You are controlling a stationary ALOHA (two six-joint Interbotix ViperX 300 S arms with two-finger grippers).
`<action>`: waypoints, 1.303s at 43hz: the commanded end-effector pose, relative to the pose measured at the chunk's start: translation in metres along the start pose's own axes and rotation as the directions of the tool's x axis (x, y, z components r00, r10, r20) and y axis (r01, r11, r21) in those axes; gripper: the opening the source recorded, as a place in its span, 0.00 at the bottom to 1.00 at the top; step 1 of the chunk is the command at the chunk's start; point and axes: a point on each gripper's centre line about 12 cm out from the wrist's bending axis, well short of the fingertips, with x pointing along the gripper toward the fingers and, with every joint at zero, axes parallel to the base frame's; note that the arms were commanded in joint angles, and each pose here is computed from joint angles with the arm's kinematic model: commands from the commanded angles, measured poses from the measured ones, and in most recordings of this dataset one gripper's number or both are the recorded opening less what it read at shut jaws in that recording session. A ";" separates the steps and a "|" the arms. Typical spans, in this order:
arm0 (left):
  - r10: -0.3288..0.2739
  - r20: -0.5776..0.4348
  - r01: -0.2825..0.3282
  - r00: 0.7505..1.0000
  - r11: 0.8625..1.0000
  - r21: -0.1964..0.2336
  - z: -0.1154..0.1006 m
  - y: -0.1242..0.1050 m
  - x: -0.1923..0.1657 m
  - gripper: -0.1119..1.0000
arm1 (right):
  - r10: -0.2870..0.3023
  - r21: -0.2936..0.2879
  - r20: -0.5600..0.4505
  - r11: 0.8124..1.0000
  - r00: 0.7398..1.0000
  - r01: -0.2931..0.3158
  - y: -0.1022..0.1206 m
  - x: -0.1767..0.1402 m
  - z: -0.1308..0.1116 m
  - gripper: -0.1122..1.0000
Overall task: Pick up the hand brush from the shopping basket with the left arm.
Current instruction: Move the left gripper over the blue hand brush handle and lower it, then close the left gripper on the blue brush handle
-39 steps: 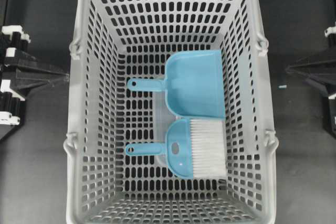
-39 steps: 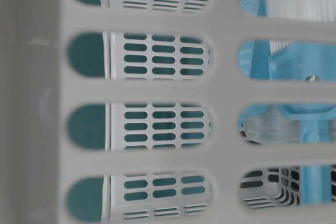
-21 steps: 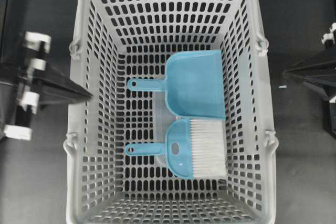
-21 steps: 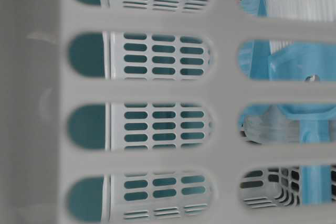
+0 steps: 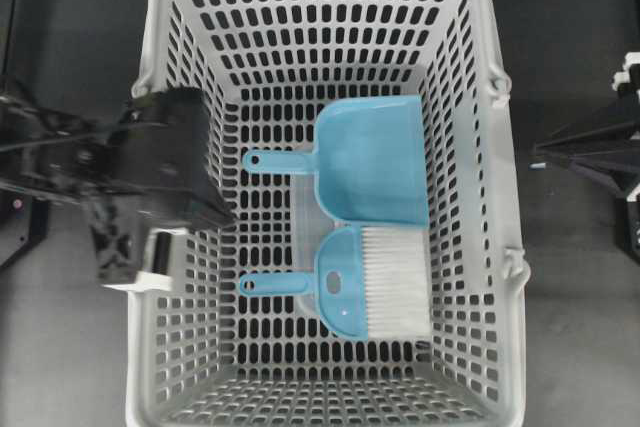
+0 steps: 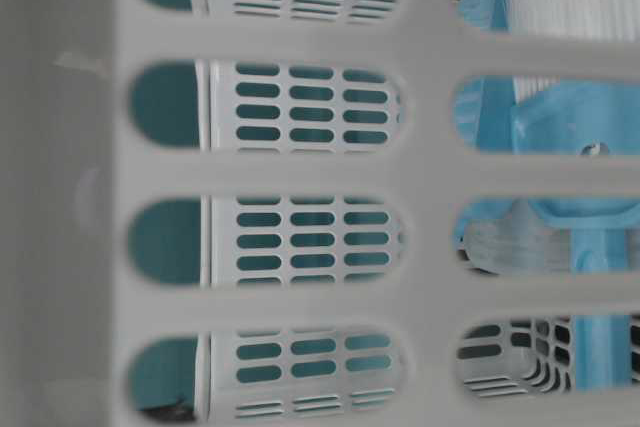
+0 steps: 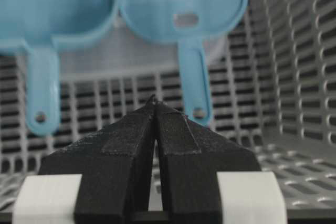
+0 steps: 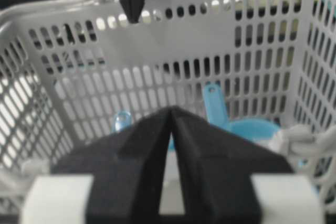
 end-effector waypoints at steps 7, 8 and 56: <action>0.012 -0.115 -0.016 0.993 0.999 -0.037 0.011 -0.004 0.013 0.37 | 0.004 0.001 0.018 1.000 1.000 -0.004 0.001 0.001 0.009 0.51; 0.011 -0.123 -0.016 0.992 0.999 -0.038 0.011 -0.005 0.015 0.43 | 0.002 0.002 0.018 1.000 1.000 -0.002 0.001 0.001 0.009 0.56; 0.014 -0.377 -0.048 0.926 0.996 -0.081 -0.046 -0.035 0.167 0.92 | 0.003 0.004 0.012 1.000 1.000 -0.003 0.001 0.001 0.006 0.80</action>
